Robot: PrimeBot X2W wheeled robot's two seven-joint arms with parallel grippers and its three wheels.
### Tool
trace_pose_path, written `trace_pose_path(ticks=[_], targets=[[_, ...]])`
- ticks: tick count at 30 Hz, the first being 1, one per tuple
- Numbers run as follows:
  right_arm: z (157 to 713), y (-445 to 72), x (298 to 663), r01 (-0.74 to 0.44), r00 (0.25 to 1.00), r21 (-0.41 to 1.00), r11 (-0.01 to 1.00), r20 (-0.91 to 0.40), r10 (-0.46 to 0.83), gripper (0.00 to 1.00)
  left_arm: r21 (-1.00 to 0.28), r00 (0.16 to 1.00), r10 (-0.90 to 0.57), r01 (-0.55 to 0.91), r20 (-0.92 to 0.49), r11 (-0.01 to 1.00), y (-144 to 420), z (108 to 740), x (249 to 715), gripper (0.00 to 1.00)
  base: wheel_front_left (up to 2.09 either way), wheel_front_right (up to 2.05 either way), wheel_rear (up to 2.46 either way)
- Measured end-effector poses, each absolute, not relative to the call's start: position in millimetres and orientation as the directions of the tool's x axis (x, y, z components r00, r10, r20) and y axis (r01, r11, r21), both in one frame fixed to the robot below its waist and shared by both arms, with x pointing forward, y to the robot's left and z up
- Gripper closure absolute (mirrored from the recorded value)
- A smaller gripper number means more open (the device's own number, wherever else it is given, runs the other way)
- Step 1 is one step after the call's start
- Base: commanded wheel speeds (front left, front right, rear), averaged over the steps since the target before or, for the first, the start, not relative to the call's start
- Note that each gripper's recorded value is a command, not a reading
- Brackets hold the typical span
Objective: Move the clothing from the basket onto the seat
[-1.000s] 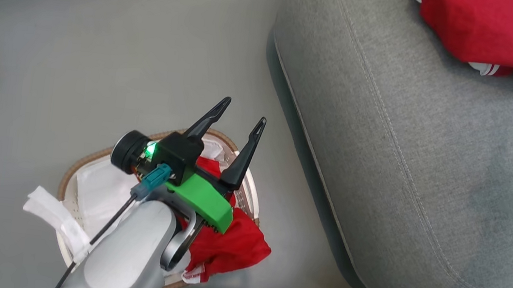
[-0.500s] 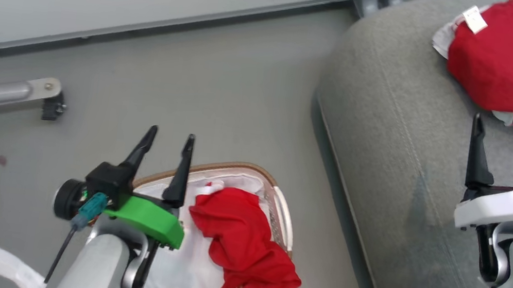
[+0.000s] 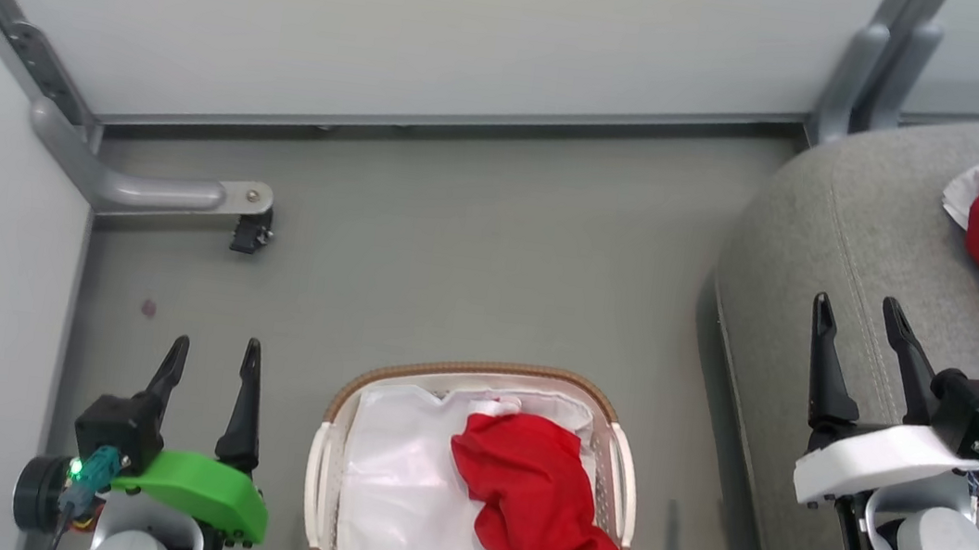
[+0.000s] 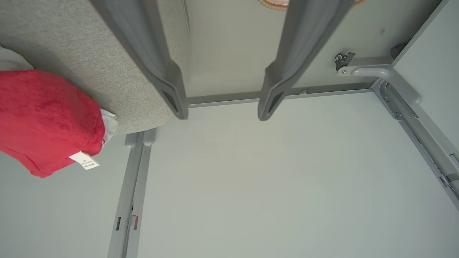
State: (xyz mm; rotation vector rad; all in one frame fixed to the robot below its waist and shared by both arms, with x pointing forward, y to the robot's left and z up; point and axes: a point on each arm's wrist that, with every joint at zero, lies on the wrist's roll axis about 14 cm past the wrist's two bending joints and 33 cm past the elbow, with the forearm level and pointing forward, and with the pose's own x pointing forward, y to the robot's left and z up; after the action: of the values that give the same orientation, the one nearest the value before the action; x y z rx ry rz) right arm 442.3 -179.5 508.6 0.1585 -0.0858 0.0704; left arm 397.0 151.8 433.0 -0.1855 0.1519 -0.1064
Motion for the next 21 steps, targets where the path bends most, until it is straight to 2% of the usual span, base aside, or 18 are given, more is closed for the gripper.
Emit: trace_pose_path(ticks=[11,21], targets=[[498.1,-155.9,411.5,-0.130,0.991,0.140,0.982,0.050,0.124,0.00,-0.170,0.992,-0.028,0.006,-0.124,0.985,183.7,441.0,355.5,0.00,0.00,0.00,0.00],[492.9,-161.1,391.2,-0.110,0.994,0.147,0.983,0.036,0.106,0.00,-0.196,0.995,-0.014,-0.007,-0.103,0.980,186.4,445.9,340.8,0.00,0.00,0.00,0.00]])
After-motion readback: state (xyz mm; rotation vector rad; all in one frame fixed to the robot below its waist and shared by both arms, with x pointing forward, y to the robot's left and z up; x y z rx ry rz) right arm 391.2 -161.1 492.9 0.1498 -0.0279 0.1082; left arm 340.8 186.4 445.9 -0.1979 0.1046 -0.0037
